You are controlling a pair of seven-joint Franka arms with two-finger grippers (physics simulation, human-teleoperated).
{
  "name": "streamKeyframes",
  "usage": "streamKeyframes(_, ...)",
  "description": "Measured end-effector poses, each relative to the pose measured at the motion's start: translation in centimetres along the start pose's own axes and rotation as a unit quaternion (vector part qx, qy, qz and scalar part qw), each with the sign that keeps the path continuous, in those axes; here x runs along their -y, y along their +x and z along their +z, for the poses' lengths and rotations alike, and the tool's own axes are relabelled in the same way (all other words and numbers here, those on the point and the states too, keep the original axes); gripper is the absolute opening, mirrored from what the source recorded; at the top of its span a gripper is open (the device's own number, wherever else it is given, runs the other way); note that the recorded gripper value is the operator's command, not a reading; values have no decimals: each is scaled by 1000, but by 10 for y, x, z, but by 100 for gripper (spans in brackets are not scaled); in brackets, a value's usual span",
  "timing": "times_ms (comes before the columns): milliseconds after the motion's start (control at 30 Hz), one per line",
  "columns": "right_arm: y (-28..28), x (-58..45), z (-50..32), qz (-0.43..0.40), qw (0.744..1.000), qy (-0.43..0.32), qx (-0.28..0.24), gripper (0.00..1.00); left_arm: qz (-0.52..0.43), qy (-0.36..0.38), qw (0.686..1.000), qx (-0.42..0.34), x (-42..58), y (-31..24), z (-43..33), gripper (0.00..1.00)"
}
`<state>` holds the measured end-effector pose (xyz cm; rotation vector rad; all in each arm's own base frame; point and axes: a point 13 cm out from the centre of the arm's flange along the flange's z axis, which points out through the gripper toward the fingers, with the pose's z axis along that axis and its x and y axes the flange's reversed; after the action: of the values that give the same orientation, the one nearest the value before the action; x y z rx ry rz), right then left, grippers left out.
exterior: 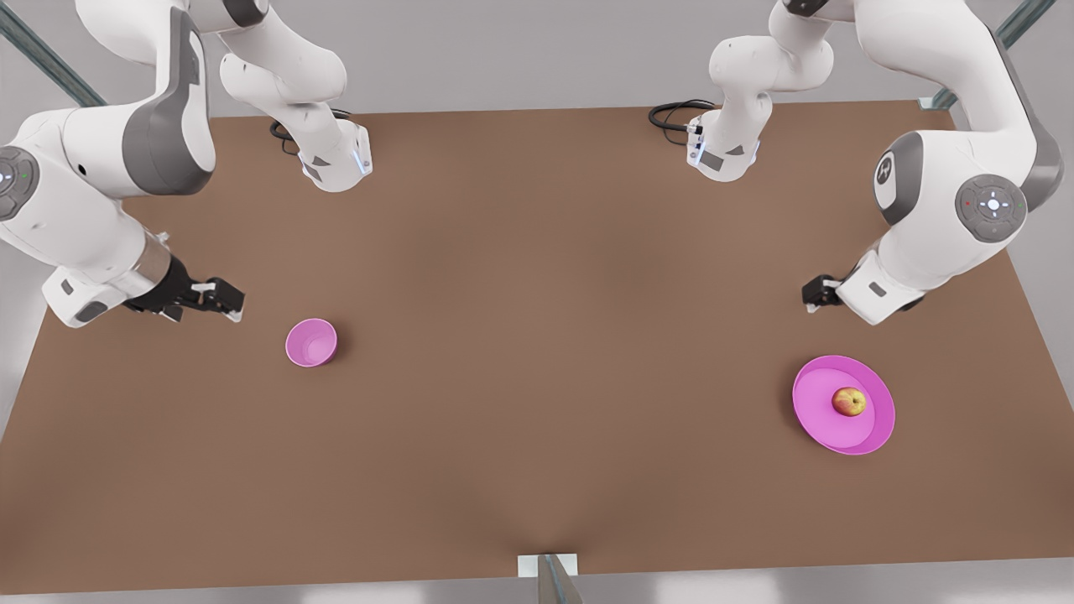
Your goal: Use the left arm to pick up the apple from the plate, transfer it to the gripper of the right arm, and then use the right arm to place it into the bowl
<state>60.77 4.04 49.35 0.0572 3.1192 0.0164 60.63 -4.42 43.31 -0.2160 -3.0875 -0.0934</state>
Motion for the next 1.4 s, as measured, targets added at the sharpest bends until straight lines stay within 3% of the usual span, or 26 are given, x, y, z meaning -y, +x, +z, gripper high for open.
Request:
streamKeyframes(100, -4, -2, 3, -2, 1000, -1, 4, 100, -15, -2, 1000, -5, -17, -11, 26, 100)
streamKeyframes(233, -7, 0, 3, -3, 1000, -1, 8, 100, -109, 17, 993, -36, -117, -25, 129, 100)
streamKeyframes(467, -9, 2, 1, -5, 1000, -2, 13, 100, -164, 25, 986, -22, -178, -50, 249, 100)
streamKeyframes(867, -10, 4, 2, -7, 1000, -1, 13, 100, -167, 21, 986, 10, -186, -67, 361, 100)
streamKeyframes(1200, -10, 8, 3, -8, 1000, -1, 12, 100, -170, 16, 985, 21, -195, -68, 398, 100)
streamKeyframes(1300, -9, 7, 3, -9, 1000, -1, 12, 100, -170, 16, 985, 23, -197, -68, 403, 81)
streamKeyframes(1400, -9, 6, 3, -10, 1000, -1, 12, 100, -169, 14, 985, 27, -198, -70, 404, 81)
